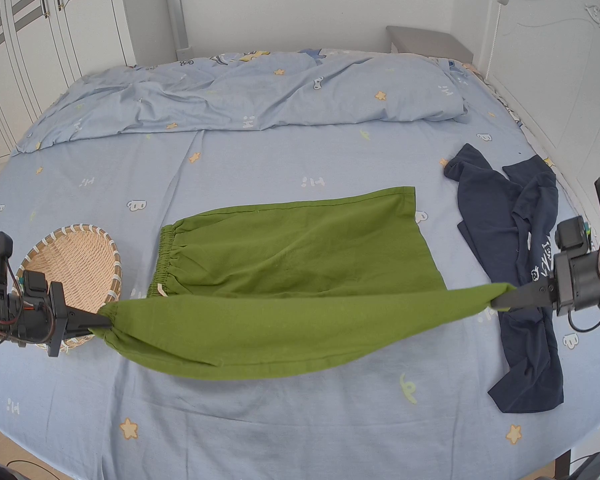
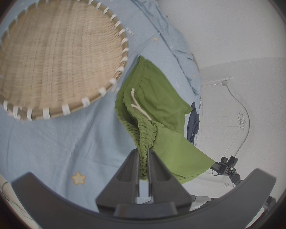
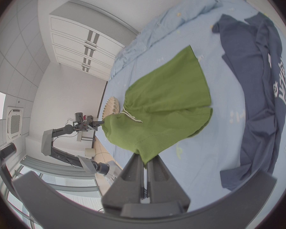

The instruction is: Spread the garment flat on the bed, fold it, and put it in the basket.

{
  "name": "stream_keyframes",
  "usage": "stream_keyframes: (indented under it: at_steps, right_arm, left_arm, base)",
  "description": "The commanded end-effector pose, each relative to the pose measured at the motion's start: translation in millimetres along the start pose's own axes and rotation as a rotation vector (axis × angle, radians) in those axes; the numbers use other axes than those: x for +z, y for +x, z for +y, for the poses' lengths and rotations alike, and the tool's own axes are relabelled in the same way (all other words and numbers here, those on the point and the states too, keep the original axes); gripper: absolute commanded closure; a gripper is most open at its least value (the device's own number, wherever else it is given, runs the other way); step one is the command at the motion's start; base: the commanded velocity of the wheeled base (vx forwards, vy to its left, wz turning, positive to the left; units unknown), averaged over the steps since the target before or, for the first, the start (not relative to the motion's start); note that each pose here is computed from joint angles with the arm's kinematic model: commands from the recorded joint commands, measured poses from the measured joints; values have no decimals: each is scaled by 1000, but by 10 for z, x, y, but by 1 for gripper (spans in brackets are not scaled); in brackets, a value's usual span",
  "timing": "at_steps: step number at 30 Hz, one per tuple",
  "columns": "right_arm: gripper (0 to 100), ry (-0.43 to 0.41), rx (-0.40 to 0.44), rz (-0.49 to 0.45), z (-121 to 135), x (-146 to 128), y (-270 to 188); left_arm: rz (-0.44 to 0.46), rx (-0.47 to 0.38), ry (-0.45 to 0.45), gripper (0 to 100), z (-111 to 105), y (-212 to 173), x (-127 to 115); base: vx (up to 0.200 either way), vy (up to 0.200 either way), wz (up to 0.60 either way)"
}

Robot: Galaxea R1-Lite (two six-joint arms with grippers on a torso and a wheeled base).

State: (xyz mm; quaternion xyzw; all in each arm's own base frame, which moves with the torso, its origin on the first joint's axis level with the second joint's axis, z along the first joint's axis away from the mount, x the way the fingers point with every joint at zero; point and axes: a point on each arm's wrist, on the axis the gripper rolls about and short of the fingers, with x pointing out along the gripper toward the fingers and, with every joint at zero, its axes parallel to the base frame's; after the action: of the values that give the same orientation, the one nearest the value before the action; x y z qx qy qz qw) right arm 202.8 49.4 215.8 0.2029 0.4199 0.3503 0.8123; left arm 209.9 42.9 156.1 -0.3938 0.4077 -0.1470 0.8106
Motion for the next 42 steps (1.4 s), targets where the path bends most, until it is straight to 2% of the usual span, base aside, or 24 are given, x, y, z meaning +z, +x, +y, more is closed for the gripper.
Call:
stream_keyframes:
  at_steps: [1, 8, 14, 20, 26, 33, 42]
  right_arm:
    - [100, -38, 7, -67, 139, 160, -151]
    - [100, -42, 12, -69, 230, 240, -220]
    - [100, -25, 10, -42, 227, 160, -218]
    - [100, -31, 8, -58, 225, 182, -234]
    - [100, -34, 17, -91, 267, 411, -223]
    - [100, -2, -6, -104, 36, 806, -19]
    - [100, -31, -12, -161, -120, 1175, 112]
  left_arm:
    - [-48, -16, 38, 100, -125, -66, 178]
    - [-71, -18, 16, 100, -142, -57, 332]
    - [-73, -18, 15, 100, -136, -59, 337]
    - [-87, -21, 24, 100, -157, -82, 368]
    - [-93, -37, 50, 100, -230, -29, 541]
    - [-112, -45, 51, 100, -233, 113, 896]
    - [-109, -64, 61, 100, -284, 270, 1117]
  base:
    - [0, 0, 0]
    - [0, 0, 0]
    - [0, 0, 0]
    - [0, 0, 0]
    - [0, 0, 0]
    - [0, 0, 0]
    - [0, 0, 0]
